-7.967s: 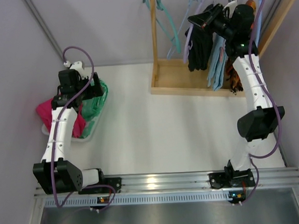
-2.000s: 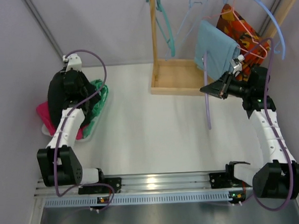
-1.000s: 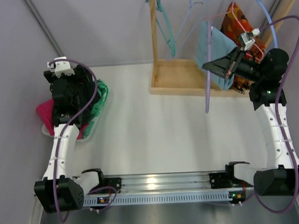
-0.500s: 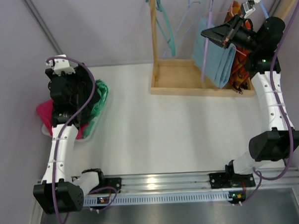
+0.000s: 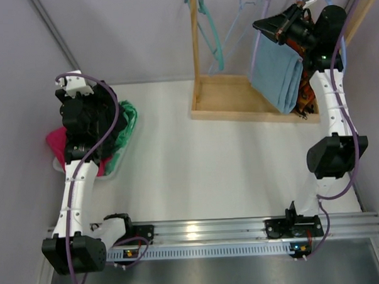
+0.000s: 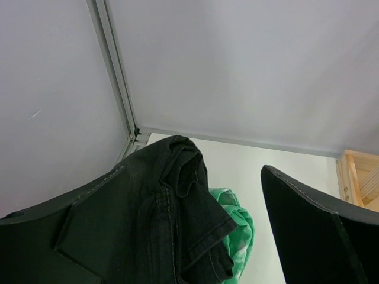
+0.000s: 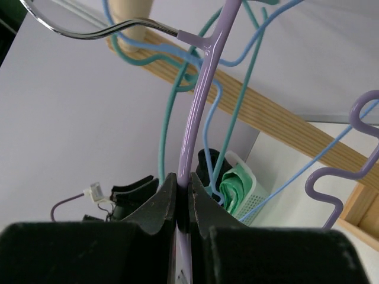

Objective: Remove the trousers from the hanger

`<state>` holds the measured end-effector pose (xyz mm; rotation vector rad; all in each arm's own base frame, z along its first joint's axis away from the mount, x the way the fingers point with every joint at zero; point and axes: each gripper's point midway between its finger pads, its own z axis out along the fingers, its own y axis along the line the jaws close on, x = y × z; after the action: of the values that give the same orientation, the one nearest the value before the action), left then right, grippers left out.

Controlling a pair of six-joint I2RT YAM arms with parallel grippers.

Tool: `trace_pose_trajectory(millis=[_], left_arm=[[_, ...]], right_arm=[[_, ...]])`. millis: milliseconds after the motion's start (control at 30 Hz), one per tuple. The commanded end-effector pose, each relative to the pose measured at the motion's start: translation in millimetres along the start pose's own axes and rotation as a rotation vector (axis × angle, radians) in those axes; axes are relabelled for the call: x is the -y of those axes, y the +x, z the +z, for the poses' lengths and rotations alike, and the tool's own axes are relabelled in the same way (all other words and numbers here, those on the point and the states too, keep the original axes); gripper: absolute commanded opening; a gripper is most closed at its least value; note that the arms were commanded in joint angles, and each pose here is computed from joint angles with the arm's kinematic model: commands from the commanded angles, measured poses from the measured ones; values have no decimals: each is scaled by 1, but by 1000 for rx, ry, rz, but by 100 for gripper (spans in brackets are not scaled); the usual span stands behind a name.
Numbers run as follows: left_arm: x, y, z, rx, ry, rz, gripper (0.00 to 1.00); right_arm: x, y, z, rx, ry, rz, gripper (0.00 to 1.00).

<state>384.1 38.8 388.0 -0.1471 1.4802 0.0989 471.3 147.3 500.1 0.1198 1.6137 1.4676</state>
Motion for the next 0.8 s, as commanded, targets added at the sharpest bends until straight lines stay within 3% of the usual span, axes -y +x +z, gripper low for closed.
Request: trace_pose_trajectory(millis=[0,367,700,767], left_arm=[[-2,-29,-9,68,-20,-28,98],[-1,-29,-11,62,-23,-41,98],[0,-28,-14,61,-14,-31,98],[0,-30,-14,64,-13,-30,98]], right_arm=[[-21,-18,5,72,-17,-85,0],[25,-2,36,53,87,-9,0],[8,19,50,-2,20,-41,0],[7,20,48,-5,20,-50,12]])
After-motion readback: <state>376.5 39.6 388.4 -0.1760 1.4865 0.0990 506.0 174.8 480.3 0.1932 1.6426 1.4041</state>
